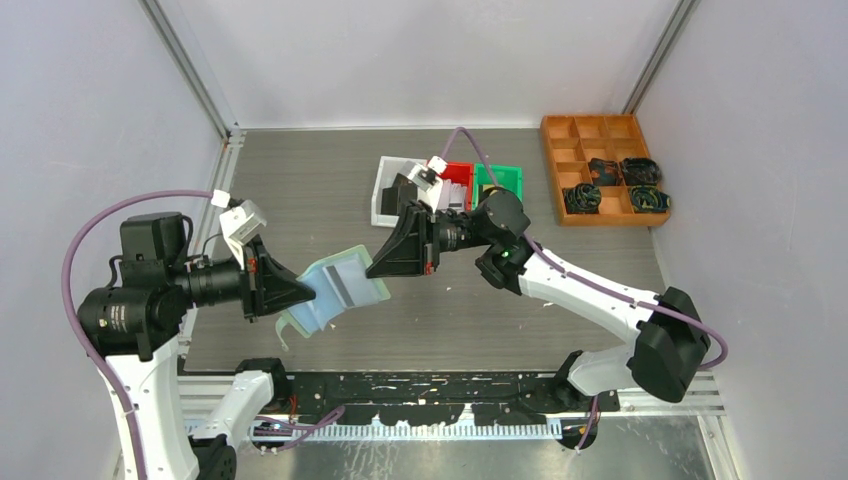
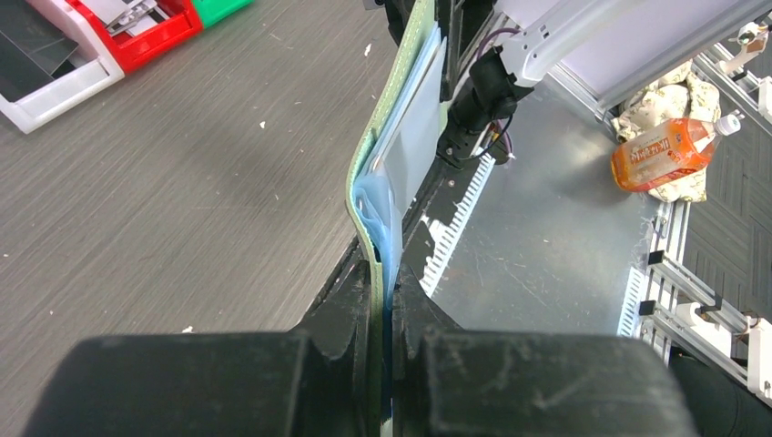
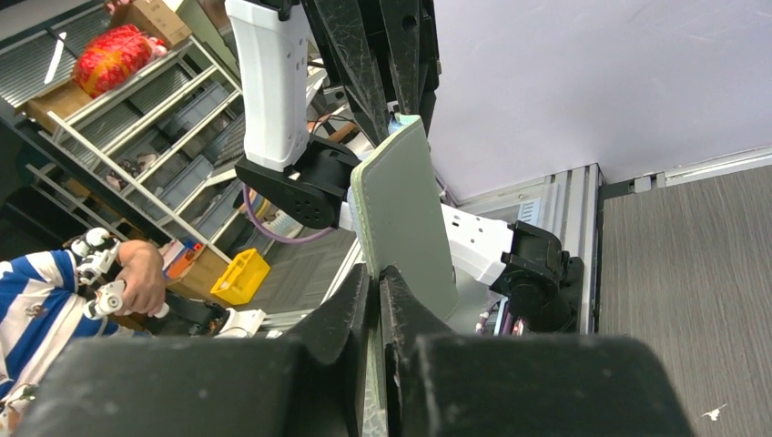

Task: Take the credit cards out of the card holder
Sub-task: Remove the credit card from the card holder.

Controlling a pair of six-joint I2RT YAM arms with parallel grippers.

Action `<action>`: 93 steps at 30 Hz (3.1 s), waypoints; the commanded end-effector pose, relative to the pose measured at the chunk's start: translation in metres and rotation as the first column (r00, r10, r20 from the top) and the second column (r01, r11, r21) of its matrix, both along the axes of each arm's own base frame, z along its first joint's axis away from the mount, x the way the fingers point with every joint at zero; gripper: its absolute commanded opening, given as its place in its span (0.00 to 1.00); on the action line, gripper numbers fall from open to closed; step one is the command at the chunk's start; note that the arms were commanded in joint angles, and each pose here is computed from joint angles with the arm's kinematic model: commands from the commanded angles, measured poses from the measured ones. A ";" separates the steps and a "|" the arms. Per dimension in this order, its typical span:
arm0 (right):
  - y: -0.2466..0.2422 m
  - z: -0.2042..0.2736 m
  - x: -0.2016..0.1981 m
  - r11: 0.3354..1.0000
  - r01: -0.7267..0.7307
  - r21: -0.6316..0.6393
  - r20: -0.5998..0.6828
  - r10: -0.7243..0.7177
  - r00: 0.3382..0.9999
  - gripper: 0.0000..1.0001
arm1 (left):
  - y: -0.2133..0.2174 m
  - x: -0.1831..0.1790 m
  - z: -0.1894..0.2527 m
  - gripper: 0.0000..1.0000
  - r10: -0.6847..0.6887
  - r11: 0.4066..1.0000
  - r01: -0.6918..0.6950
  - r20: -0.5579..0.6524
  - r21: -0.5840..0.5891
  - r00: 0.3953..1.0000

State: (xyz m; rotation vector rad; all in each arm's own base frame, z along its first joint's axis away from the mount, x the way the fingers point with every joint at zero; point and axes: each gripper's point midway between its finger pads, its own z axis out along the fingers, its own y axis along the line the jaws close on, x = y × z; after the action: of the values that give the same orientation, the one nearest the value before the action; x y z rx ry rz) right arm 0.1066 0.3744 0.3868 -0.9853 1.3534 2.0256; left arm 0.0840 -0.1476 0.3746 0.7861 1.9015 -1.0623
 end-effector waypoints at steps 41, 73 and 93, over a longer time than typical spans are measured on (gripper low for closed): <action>-0.028 0.020 -0.019 0.949 0.304 0.086 0.349 -0.314 0.883 1.00 | -0.009 -0.006 0.031 0.00 -0.043 0.996 0.050 0.093 -0.071 0.995; 0.025 0.004 -0.021 0.763 0.628 0.153 0.587 -0.582 0.563 0.99 | 0.010 0.022 0.009 0.00 0.118 0.992 -0.121 0.083 0.035 0.990; 0.038 0.010 -0.020 0.689 0.699 0.193 0.631 -0.633 0.449 0.90 | 0.009 0.020 0.013 0.00 0.112 0.993 -0.115 0.092 0.033 0.990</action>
State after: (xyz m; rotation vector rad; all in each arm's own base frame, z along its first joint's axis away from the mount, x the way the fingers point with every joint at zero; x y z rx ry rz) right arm 0.0828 0.4147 0.3494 -0.9823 1.2287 0.8376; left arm 0.1013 -0.1363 0.3730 0.6869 1.9475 -0.9309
